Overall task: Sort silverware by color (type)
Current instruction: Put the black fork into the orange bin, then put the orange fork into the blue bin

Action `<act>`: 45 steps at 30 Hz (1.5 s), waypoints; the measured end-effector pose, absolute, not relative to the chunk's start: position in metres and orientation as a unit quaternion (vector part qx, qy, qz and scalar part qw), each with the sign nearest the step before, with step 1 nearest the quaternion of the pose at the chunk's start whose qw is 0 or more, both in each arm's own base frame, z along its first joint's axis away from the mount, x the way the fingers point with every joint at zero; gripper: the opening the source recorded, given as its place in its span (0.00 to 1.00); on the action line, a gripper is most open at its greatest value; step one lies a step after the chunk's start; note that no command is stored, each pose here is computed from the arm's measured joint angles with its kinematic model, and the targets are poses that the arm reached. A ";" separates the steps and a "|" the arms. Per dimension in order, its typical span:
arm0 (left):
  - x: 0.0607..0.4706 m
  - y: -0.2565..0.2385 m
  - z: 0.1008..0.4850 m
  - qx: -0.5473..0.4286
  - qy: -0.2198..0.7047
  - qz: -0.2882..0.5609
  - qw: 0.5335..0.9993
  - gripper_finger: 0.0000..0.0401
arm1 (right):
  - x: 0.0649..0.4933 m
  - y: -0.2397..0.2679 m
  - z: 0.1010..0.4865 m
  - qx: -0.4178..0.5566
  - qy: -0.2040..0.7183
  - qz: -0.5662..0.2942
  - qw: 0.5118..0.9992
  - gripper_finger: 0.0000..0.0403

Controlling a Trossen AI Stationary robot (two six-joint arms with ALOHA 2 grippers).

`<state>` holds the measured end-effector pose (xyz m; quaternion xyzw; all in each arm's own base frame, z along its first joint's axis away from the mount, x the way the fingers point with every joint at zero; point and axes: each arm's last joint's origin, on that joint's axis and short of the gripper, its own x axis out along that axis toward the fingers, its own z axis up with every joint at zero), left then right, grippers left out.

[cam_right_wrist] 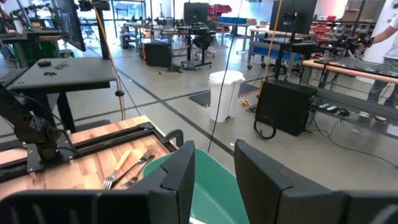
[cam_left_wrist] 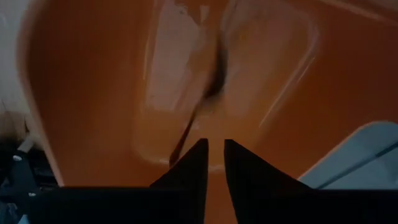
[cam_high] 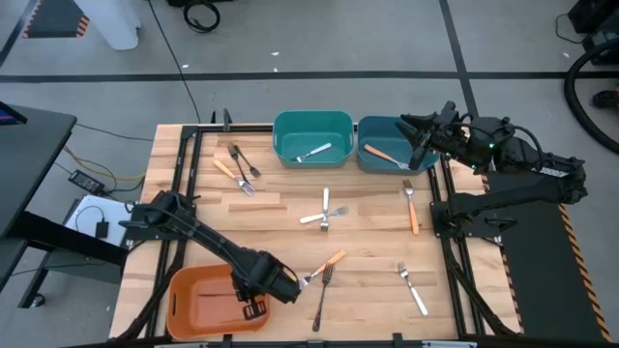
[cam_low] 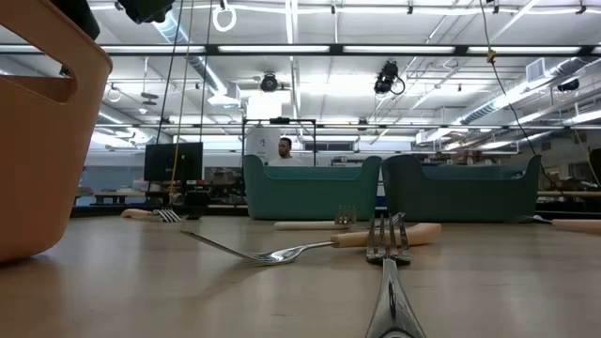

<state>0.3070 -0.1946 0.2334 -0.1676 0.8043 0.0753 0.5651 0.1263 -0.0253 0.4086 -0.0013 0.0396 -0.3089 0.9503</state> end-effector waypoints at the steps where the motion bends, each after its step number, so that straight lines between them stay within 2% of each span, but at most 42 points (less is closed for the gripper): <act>1: 0.308 -0.194 0.233 -0.170 0.804 0.078 0.565 0.18 | 0.126 -0.025 0.409 -0.001 0.040 -0.309 0.950 0.29; 7: 0.310 -0.191 0.236 -0.192 0.799 0.107 0.560 0.23 | 0.126 -0.025 0.408 -0.002 0.042 -0.309 0.950 0.29; 10: 0.313 -0.191 0.250 -0.207 0.782 0.122 0.575 0.23 | 0.126 -0.025 0.407 -0.004 0.049 -0.304 0.951 0.29; 21: 0.310 -0.153 0.355 -0.250 0.614 0.186 0.726 0.23 | 0.133 -0.022 0.395 -0.007 0.108 -0.239 0.965 0.29; 28: 0.300 -0.099 0.392 -0.201 0.523 0.239 0.793 0.23 | 0.160 -0.022 0.383 -0.016 0.157 -0.196 0.968 0.29; 36: 0.299 -0.030 0.407 -0.117 0.503 0.279 0.810 0.23 | 0.204 -0.027 0.356 -0.046 0.239 -0.187 0.952 0.29; 41: 0.301 0.010 0.407 -0.081 0.518 0.287 0.802 0.23 | 0.222 -0.039 0.338 0.027 0.272 -0.255 0.928 0.29; 45: 0.303 0.044 0.408 -0.068 0.509 0.306 0.801 0.23 | 0.216 -0.049 0.319 0.111 0.328 -0.333 0.877 0.29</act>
